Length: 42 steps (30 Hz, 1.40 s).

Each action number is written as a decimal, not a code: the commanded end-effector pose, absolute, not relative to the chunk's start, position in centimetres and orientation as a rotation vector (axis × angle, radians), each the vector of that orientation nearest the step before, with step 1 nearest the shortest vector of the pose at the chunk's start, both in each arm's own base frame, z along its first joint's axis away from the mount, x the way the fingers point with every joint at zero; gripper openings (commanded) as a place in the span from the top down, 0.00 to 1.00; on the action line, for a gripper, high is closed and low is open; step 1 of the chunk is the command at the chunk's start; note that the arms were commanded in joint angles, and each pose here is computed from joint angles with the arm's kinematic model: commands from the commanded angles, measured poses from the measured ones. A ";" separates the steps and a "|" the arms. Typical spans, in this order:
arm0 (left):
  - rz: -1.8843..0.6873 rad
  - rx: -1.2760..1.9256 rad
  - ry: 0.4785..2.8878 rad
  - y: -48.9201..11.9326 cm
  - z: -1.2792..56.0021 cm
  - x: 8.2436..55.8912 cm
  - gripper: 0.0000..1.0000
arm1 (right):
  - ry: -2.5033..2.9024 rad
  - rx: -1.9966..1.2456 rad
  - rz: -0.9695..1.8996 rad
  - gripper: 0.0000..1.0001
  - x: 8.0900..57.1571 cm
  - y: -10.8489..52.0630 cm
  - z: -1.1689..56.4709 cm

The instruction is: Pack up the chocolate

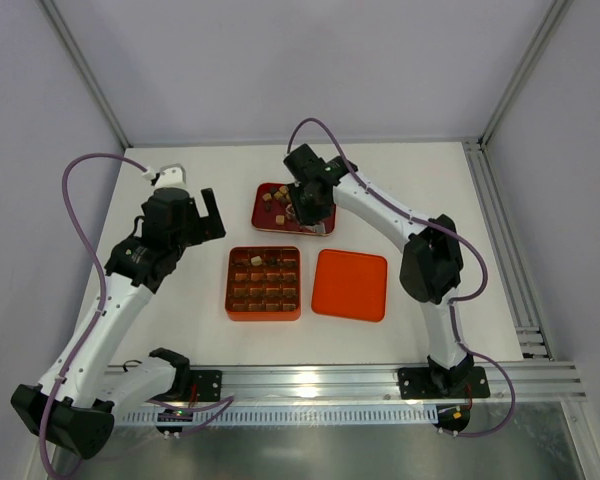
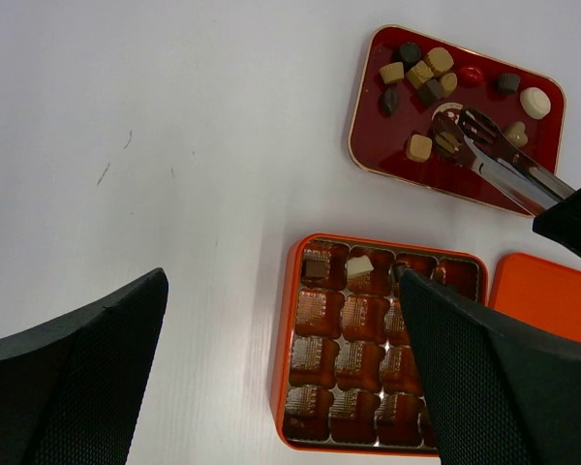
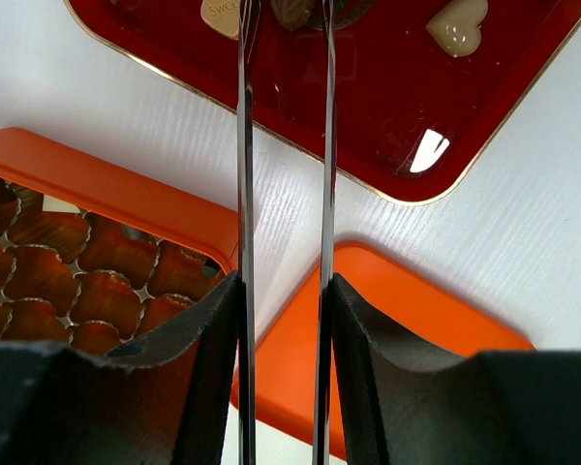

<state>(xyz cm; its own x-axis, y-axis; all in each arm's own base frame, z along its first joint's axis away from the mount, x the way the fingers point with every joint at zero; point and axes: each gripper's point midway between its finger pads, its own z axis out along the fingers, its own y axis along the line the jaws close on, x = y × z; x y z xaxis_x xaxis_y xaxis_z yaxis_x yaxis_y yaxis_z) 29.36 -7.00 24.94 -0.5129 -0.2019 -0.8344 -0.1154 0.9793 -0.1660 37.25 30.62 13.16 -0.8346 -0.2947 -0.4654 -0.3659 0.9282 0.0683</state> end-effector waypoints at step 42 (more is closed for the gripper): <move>-0.139 -0.246 2.056 -6.8 26.1 29.8 0.00 | 2.434 -0.577 0.282 0.73 30.4 32.1 22.6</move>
